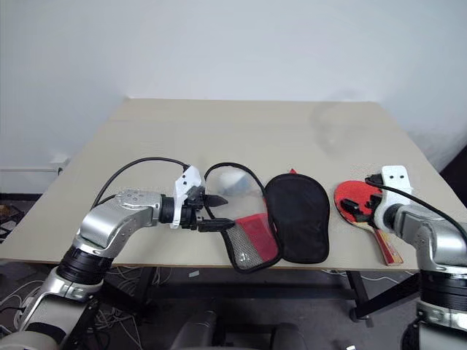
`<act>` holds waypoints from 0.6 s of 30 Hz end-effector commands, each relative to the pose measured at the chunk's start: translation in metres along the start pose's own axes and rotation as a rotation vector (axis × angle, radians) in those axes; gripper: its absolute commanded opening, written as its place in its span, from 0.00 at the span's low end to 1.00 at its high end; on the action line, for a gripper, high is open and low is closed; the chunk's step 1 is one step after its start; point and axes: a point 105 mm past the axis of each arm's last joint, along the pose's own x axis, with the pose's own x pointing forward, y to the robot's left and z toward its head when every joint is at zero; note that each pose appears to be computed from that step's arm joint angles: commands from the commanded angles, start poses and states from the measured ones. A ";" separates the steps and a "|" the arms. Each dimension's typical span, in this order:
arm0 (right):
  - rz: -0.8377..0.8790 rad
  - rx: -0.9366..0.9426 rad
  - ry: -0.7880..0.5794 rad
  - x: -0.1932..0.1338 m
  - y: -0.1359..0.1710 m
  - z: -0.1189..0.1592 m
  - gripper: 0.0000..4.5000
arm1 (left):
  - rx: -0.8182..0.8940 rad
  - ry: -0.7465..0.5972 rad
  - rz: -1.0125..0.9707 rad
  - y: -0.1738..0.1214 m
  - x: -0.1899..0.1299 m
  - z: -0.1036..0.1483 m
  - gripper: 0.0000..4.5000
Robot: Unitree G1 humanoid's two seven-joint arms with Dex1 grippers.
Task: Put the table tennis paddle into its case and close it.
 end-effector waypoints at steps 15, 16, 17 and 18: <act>-0.104 0.085 0.167 -0.011 -0.024 -0.030 1.00 | 0.059 -0.017 -0.052 -0.007 0.005 0.011 0.88; -0.108 0.087 0.176 -0.009 -0.025 -0.031 1.00 | 0.060 -0.016 -0.053 -0.007 0.005 0.011 0.88; -0.112 0.089 0.185 -0.008 -0.025 -0.032 1.00 | 0.060 -0.015 -0.054 -0.007 0.005 0.011 0.88; -0.114 0.091 0.190 -0.007 -0.025 -0.033 1.00 | 0.061 -0.015 -0.054 -0.008 0.005 0.011 0.88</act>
